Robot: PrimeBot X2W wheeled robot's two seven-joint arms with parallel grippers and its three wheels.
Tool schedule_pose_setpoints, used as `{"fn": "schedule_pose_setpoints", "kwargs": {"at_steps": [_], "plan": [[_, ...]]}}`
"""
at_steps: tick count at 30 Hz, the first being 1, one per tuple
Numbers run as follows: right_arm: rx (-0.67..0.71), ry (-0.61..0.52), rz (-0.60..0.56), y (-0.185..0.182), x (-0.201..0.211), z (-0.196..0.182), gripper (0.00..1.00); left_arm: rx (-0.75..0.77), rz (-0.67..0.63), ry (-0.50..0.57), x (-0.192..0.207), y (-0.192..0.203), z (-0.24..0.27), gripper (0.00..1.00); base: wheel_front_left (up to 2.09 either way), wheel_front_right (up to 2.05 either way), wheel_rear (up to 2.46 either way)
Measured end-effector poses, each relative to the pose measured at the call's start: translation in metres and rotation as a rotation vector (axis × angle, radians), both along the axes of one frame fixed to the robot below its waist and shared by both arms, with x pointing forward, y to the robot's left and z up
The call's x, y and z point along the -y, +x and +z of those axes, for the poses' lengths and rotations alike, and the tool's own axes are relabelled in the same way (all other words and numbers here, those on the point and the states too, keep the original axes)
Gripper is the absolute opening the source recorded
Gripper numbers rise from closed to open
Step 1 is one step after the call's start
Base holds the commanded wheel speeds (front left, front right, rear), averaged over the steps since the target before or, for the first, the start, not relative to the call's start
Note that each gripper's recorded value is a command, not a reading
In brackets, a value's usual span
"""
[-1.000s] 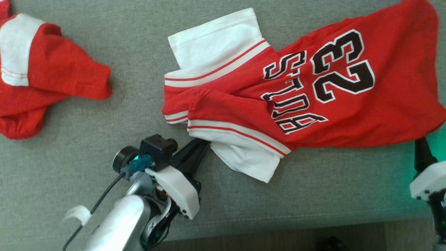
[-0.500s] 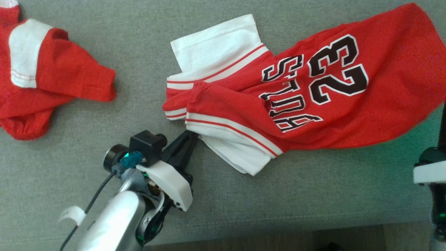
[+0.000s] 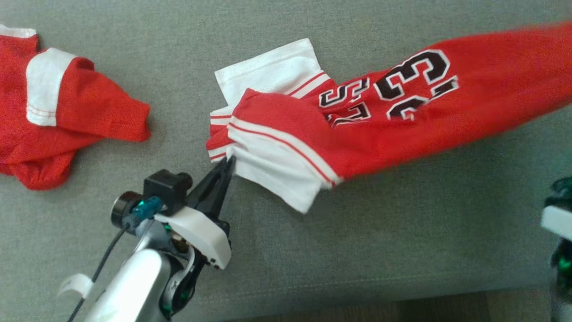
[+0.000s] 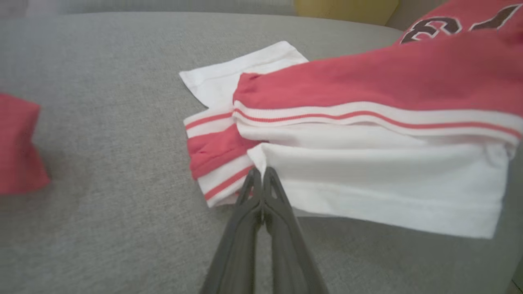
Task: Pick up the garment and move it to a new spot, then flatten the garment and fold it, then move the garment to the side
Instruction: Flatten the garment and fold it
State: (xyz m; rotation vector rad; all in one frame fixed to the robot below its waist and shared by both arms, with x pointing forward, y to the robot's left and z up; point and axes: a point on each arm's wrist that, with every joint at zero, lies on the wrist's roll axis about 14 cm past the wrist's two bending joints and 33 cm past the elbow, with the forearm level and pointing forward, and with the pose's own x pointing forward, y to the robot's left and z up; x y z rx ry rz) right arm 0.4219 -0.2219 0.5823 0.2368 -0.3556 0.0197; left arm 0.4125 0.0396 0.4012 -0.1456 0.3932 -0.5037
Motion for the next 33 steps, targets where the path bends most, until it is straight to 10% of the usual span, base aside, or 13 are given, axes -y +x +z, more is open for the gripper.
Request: {"fn": "schedule_pose_setpoints", "kwargs": {"at_steps": [15,33], "plan": [[0.264,-0.110,0.035,0.021,0.012,0.088,0.00,0.242,0.150,-0.032,-0.038,0.024,0.063,0.00,0.00,0.00,0.00],[0.256,-0.210,0.142,0.053,-0.006,0.172,0.00,1.045,0.252,-0.041,-0.093,0.075,0.352,0.00,0.00,0.00,0.00]]}}
